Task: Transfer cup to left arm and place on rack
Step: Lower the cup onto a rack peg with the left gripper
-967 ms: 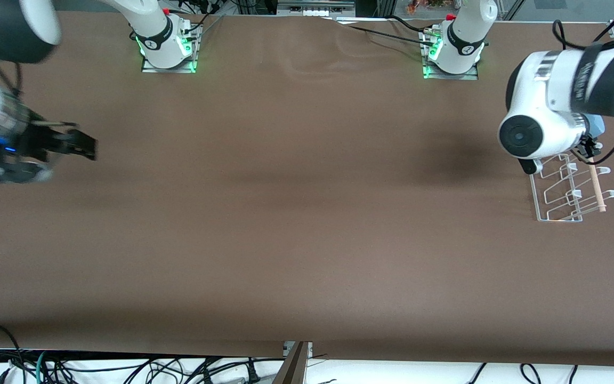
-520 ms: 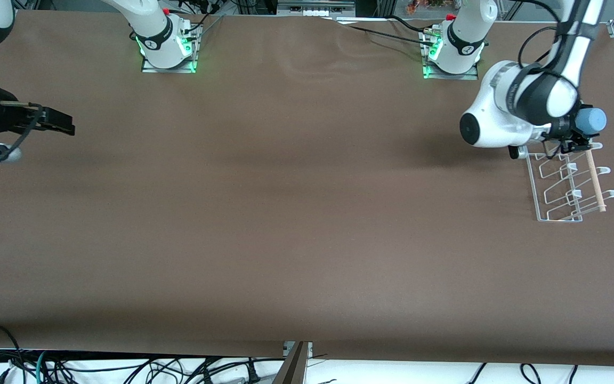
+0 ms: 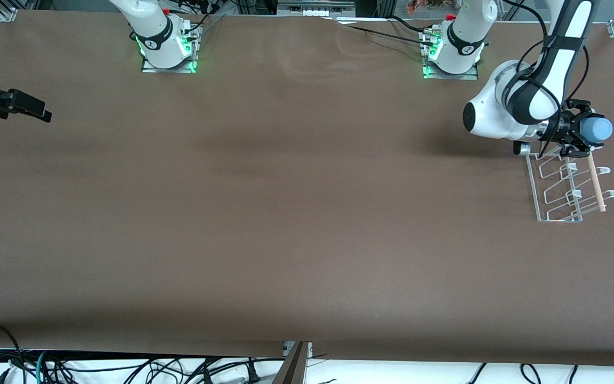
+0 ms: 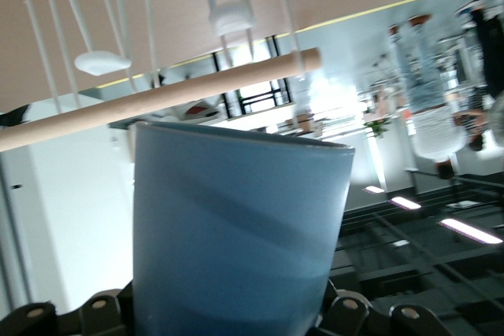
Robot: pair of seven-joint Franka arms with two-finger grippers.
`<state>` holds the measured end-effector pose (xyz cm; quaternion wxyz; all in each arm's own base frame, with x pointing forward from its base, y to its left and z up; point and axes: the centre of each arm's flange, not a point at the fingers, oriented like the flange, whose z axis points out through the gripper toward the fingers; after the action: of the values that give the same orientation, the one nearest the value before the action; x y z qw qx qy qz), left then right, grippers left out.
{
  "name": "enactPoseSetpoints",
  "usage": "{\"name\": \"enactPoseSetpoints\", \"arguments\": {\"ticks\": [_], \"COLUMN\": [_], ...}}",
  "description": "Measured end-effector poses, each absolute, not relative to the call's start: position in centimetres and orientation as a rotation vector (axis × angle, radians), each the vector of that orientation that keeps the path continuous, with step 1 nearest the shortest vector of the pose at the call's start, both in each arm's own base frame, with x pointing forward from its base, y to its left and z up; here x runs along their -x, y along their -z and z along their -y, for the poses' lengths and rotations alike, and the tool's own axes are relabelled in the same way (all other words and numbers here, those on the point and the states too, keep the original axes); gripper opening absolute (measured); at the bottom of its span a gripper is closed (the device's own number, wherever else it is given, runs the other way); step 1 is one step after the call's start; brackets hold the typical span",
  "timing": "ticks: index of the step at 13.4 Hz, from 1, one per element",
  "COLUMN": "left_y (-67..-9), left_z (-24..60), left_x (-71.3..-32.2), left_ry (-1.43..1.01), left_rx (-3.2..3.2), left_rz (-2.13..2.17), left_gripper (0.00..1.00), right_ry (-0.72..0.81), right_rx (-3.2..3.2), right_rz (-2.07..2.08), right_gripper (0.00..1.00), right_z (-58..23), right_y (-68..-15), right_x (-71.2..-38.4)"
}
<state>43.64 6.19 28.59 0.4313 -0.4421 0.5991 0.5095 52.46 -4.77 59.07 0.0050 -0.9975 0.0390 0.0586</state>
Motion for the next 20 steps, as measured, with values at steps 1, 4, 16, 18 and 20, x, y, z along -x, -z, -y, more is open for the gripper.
{"name": "enactPoseSetpoints", "arguments": {"ticks": [1, 4, 16, 18, 20], "left_y": [-28.0, -26.3, -23.0, -22.3, -21.8], "left_z": [-6.7, -6.8, -9.8, -9.6, -9.4], "left_x": [-43.0, -41.3, -40.8, -40.7, -40.6], "left_ry": [-1.247, -1.207, -1.086, -1.081, -1.079], "left_rx": [1.097, 1.091, 1.137, 1.141, 1.142], "left_rz": [-1.484, -1.47, -1.493, -1.498, -1.504], "left_gripper": [0.74, 0.74, 0.74, 0.74, 0.74], "right_ry": [-0.173, -0.105, -0.105, -0.101, -0.099], "right_rx": [3.145, 3.163, 3.174, 3.174, 3.174], "right_rz": [-0.112, -0.107, -0.049, -0.048, -0.045], "right_gripper": [1.0, 1.0, 1.0, 1.0, 1.0], "right_z": [4.6, 4.4, 2.3, 2.2, 2.1], "right_y": [-59.3, -59.6, -60.0, -60.1, -60.1], "right_x": [-52.1, -52.6, -52.7, -52.7, -52.7]}}
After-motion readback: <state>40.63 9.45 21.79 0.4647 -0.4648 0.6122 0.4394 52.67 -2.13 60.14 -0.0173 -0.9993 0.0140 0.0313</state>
